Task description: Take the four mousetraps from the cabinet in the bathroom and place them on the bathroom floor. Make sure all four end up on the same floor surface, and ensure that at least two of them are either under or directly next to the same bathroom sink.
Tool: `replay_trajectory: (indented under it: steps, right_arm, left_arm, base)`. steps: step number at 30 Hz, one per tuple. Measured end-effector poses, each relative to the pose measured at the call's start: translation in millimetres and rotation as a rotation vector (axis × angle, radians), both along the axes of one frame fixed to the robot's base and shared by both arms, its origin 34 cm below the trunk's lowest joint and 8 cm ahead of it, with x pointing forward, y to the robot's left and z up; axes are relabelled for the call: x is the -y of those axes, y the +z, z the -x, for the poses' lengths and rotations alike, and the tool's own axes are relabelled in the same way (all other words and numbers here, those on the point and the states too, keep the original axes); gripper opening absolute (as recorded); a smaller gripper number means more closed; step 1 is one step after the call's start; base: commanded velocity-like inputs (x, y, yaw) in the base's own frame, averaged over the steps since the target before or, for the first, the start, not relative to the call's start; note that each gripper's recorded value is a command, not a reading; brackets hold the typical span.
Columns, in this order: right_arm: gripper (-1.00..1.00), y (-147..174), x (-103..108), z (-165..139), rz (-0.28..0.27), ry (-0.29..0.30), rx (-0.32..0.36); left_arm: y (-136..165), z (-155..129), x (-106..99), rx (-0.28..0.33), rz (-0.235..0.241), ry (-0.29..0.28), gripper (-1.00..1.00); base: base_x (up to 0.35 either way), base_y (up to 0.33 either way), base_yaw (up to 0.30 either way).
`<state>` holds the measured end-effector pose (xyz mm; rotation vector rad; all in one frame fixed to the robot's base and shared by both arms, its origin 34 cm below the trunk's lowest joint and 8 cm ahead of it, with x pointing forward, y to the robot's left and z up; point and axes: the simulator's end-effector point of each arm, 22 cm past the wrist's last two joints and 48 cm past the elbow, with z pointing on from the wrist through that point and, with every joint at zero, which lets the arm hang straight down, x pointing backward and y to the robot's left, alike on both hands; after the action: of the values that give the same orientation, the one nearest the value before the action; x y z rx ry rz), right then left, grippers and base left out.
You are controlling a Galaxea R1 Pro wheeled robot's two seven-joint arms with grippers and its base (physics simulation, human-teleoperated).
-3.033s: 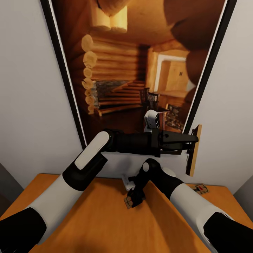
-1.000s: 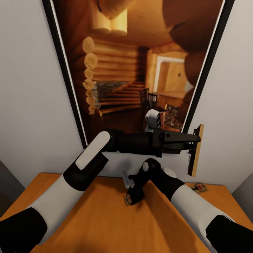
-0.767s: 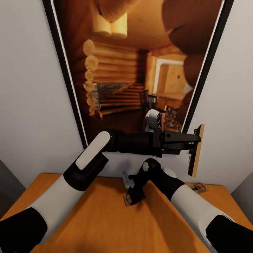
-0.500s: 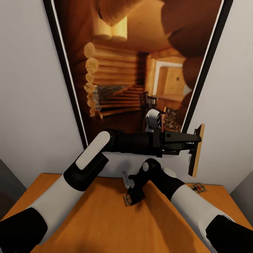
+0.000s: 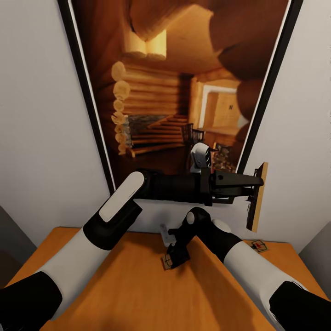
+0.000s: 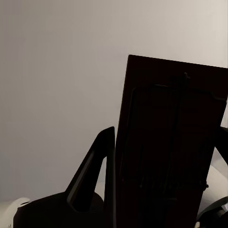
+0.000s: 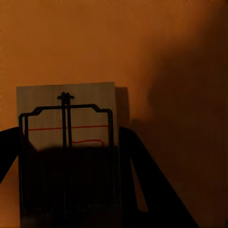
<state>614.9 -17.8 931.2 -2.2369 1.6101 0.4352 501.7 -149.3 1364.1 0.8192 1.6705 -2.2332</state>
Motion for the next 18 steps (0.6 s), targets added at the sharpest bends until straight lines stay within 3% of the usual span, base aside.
replay_trajectory:
  steps: [18]
  right_arm:
    - [-1.00, 7.5, -2.9, 4.6, -0.003, 0.002, 0.000]
  left_arm:
    - [6.4, 3.9, 0.0, 0.000, 0.000, 0.000, -1.00]
  base:
    - [0.000, 0.000, 0.000]
